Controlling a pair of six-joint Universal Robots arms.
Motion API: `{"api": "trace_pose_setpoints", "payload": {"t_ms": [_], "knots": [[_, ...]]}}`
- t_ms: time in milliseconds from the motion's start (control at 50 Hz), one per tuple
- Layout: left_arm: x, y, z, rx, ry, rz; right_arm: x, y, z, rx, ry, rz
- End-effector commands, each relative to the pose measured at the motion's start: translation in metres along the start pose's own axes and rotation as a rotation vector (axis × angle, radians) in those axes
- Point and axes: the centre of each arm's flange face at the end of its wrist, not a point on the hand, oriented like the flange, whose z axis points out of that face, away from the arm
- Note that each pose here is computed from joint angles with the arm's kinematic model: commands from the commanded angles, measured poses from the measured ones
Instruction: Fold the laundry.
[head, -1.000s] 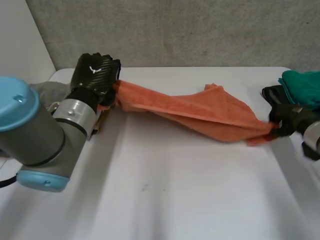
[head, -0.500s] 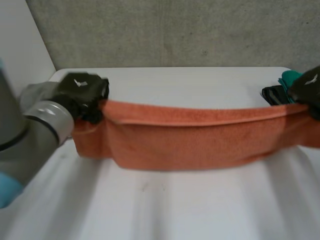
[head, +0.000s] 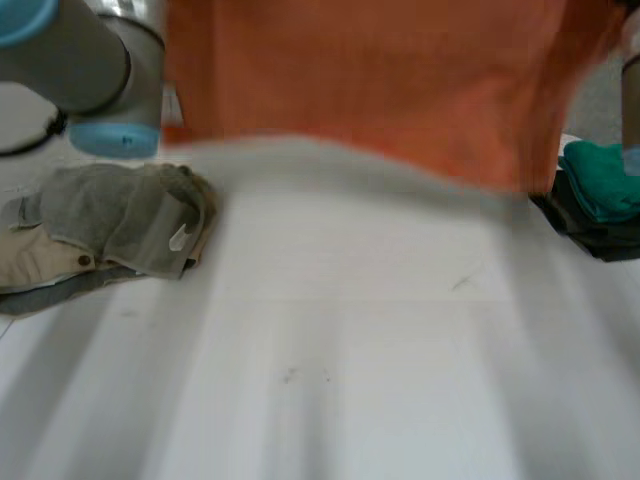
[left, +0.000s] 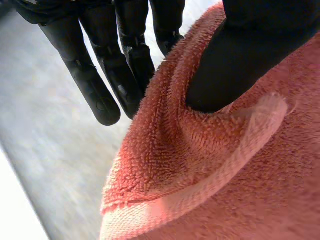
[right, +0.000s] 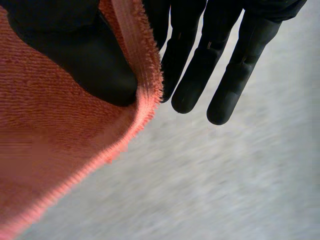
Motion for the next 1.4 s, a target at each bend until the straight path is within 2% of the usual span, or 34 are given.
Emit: {"api": "trace_pose_setpoints", "payload": {"t_ms": [20, 120, 240, 360, 460, 580, 800, 1000, 1160, 1240, 1400], "knots": [[0.006, 0.018, -0.018, -0.099, 0.05, -0.023, -0.01, 0.001, -0.014, -0.025, -0.088, 0.026], [0.014, 0.054, -0.054, -0.267, 0.12, -0.057, -0.038, 0.018, -0.046, -0.106, -0.272, 0.103], [0.035, 0.106, -0.124, -0.517, 0.234, -0.066, -0.074, 0.035, -0.098, -0.222, -0.51, 0.205], [0.051, 0.131, -0.18, -0.673, 0.322, -0.061, -0.103, 0.079, -0.155, -0.458, -0.675, 0.346], [0.057, 0.142, -0.206, -0.732, 0.353, -0.058, -0.119, 0.114, -0.179, -0.635, -0.682, 0.502], [0.058, 0.145, -0.218, -0.76, 0.367, -0.056, -0.112, 0.144, -0.187, -0.791, -0.602, 0.666], [0.049, 0.131, -0.213, -0.742, 0.354, -0.057, -0.1, 0.169, -0.196, -0.975, -0.562, 0.777], [0.046, 0.132, -0.214, -0.759, 0.345, -0.068, -0.105, 0.179, -0.197, -0.98, -0.582, 0.749], [0.039, 0.117, -0.222, -0.787, 0.342, -0.108, -0.079, 0.159, -0.183, -0.902, -0.615, 0.618], [0.031, 0.098, -0.231, -0.826, 0.368, -0.101, -0.051, 0.136, -0.18, -0.853, -0.668, 0.477], [0.013, 0.068, -0.274, -0.987, 0.454, -0.085, -0.007, 0.103, -0.23, -0.908, -0.958, 0.108]]}}
